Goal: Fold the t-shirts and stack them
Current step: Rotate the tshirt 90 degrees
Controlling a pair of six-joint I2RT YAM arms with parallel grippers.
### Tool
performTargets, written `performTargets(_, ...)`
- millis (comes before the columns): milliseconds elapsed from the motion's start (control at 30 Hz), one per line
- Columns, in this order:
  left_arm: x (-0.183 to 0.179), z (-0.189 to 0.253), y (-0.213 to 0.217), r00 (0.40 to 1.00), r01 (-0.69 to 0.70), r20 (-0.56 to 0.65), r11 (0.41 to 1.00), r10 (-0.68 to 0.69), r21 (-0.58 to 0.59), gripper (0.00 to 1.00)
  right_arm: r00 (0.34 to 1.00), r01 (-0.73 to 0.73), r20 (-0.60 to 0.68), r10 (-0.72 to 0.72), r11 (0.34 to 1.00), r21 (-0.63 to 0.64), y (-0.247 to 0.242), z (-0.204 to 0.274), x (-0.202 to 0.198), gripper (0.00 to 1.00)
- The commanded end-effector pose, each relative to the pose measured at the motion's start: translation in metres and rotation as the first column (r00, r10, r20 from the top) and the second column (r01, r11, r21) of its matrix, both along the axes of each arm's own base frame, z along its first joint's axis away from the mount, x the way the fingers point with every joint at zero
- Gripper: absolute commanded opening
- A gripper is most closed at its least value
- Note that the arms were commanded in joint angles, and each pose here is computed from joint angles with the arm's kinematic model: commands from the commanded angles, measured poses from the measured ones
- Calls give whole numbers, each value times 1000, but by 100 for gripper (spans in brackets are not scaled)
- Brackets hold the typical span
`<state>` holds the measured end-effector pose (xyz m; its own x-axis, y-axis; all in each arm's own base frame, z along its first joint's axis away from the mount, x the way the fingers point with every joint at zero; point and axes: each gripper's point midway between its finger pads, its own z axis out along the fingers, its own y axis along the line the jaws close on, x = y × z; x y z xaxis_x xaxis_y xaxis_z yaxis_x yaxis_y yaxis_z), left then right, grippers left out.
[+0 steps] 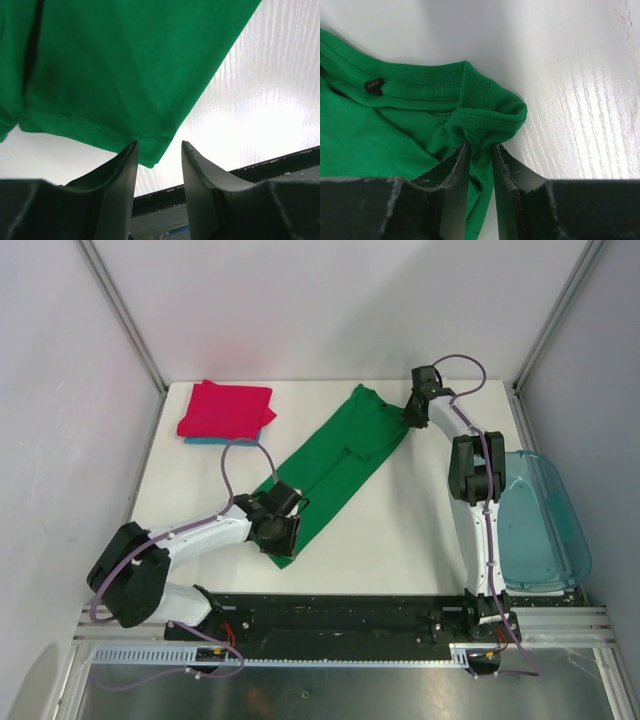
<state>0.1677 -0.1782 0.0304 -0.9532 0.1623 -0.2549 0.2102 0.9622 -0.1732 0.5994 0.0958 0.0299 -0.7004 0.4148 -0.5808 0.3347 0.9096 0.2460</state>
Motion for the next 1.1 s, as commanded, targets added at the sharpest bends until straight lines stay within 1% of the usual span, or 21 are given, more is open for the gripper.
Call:
performTargets(0, -7, -6, -5, 1000, 11, -17, 1000, -10, 29, 44, 1000, -2, -25, 2, 1000, -12, -11, 0, -2, 29)
performTargets(167, -6, -15, 0, 1000, 7, -16, 996, -5, 84, 43, 1000, 2, -29, -2, 1000, -1, -14, -1, -2, 28)
performTargets(233, -5, -18, 1, 1000, 2, -14, 995, -1, 99, 41, 1000, 4, -30, -3, 1000, 1, -15, -2, -3, 28)
performTargets(300, -2, -18, 1, 1000, -2, -7, 994, 3, 108, 34, 1000, 5, -31, -5, 1000, 2, -16, -3, -3, 28)
performTargets(467, -2, -17, -8, 1000, 27, -2, 994, -27, 110, 8, 1000, 6, -24, -6, 1000, -14, -20, -5, 0, 28)
performTargets(533, -5, -15, -17, 999, 52, -7, 994, -51, 99, 2, 1000, 13, -17, -14, 1000, -16, -24, -5, 2, 29)
performTargets(767, -20, -9, -58, 989, 144, -42, 989, -143, 38, 0, 999, 25, 31, -25, 1000, 3, -38, 4, 22, 31)
performTargets(867, -24, -4, -80, 983, 174, -59, 985, -174, -1, 0, 998, 17, 56, -17, 1000, -3, -40, 7, 33, 35)
performTargets(1067, -34, -1, -120, 973, 212, -86, 976, -215, -41, 0, 995, 10, 99, -10, 1000, -3, -42, 13, 48, 45)
